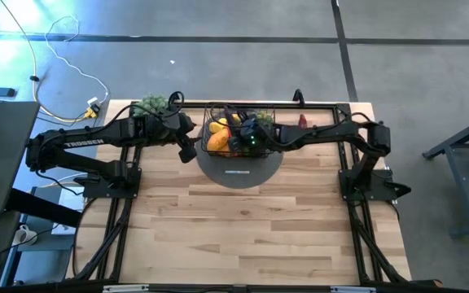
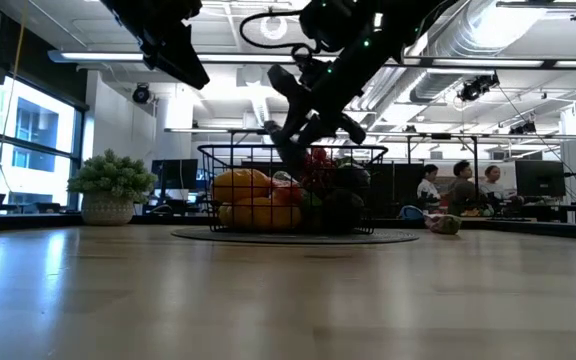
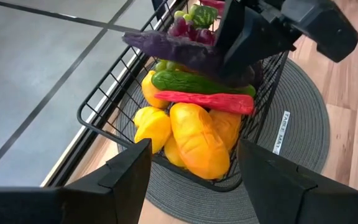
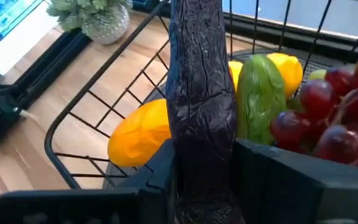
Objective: Build produce basket
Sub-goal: Put the purple eggplant into the wire basket, then put the red chili pepper into the wire basket
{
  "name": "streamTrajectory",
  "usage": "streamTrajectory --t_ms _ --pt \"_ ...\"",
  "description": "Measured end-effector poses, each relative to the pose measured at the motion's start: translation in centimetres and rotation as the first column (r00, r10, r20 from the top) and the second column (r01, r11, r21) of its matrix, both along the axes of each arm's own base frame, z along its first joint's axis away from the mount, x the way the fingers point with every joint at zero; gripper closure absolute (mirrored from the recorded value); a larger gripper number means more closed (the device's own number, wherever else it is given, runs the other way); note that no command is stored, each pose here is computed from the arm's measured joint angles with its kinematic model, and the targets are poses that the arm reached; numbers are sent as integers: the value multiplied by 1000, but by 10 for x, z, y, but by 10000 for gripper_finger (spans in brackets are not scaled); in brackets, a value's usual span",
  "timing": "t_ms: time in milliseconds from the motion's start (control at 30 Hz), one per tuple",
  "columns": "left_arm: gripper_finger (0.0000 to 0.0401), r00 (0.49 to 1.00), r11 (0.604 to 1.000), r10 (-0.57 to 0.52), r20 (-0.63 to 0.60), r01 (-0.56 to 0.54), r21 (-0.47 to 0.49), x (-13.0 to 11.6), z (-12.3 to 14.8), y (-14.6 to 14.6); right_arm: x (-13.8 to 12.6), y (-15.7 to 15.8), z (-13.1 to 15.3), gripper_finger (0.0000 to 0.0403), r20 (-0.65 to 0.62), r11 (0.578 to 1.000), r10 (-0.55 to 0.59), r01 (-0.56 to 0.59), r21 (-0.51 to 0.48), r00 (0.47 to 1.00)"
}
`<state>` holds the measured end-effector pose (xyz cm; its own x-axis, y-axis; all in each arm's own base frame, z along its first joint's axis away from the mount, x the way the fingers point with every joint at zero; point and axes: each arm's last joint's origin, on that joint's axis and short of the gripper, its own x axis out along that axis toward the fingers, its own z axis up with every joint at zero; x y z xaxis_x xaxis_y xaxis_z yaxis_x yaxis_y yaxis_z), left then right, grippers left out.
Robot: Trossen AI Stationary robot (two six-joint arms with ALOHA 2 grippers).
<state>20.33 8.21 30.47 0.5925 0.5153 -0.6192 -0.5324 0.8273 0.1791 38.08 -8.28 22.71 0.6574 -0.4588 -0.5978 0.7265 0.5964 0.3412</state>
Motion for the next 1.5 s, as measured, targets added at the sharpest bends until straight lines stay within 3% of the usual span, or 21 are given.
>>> streamTrajectory --t_ms 300,467,667,1133,1500 --pt "174 1000 1000 3 -1 -3 2 0 0 0 -1 -2 -6 206 -20 999 -18 19 38 1000" --pt "174 1000 1000 10 -2 -10 7 0 0 0 -4 -11 -4 171 3 994 -2 2 110 1000" --pt "174 1000 1000 13 -1 -13 8 0 0 0 -15 -25 12 166 50 988 -6 -2 155 999" --pt "174 1000 1000 19 0 -19 23 0 1 1 -63 -39 67 164 26 997 -78 78 12 997" --pt "174 983 997 31 183 -44 63 12 14 5 -98 -50 91 164 1 991 -128 128 -24 992"
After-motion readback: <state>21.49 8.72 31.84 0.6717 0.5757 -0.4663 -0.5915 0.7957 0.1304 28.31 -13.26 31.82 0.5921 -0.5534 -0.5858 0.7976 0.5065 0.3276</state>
